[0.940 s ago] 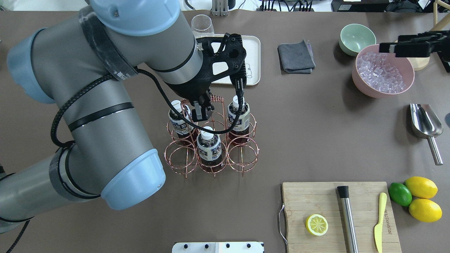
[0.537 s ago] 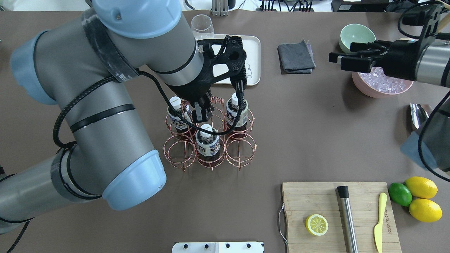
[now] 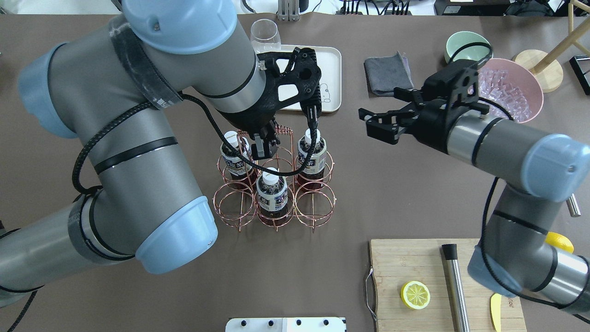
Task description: Take tea from basket to plate
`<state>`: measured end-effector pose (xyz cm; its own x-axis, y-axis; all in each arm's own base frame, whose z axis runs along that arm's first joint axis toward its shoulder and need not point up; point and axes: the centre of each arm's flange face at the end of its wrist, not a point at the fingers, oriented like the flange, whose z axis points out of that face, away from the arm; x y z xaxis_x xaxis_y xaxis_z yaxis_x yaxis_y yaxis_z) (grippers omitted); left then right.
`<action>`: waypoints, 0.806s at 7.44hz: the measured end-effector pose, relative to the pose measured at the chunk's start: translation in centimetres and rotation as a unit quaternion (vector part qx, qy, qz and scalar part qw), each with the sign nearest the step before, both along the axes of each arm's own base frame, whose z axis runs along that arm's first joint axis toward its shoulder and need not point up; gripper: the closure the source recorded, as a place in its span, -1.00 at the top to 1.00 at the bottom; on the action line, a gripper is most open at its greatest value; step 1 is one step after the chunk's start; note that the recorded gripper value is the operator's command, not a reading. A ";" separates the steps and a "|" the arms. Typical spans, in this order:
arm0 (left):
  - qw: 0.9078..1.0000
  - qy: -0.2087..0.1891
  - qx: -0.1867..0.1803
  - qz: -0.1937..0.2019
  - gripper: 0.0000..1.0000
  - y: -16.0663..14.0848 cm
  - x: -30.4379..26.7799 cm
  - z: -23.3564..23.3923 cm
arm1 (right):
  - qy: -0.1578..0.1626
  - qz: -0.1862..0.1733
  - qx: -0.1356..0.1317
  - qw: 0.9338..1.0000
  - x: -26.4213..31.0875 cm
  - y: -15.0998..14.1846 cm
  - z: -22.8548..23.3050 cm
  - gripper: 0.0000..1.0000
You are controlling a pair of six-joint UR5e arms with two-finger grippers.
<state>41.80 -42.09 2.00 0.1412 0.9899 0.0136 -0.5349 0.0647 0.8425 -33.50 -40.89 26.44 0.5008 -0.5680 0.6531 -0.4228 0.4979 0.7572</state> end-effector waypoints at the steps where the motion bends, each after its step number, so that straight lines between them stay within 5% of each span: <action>1: 1.000 -0.001 0.001 -0.002 -1.00 -0.1 0.0 0.1 | 0.012 0.007 0.002 1.000 -3.1 1.0 -2.3 0.99; 6: 1.000 -0.002 0.002 -0.005 -1.00 -0.1 -0.1 0.1 | 0.034 0.012 0.012 0.999 -10.2 4.4 -5.1 0.96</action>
<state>41.72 -42.15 2.11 0.1507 0.9884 0.0184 -0.5368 0.0662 0.8411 -43.71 -36.53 21.38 0.5567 -0.5713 0.6031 -0.3812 0.4694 0.7964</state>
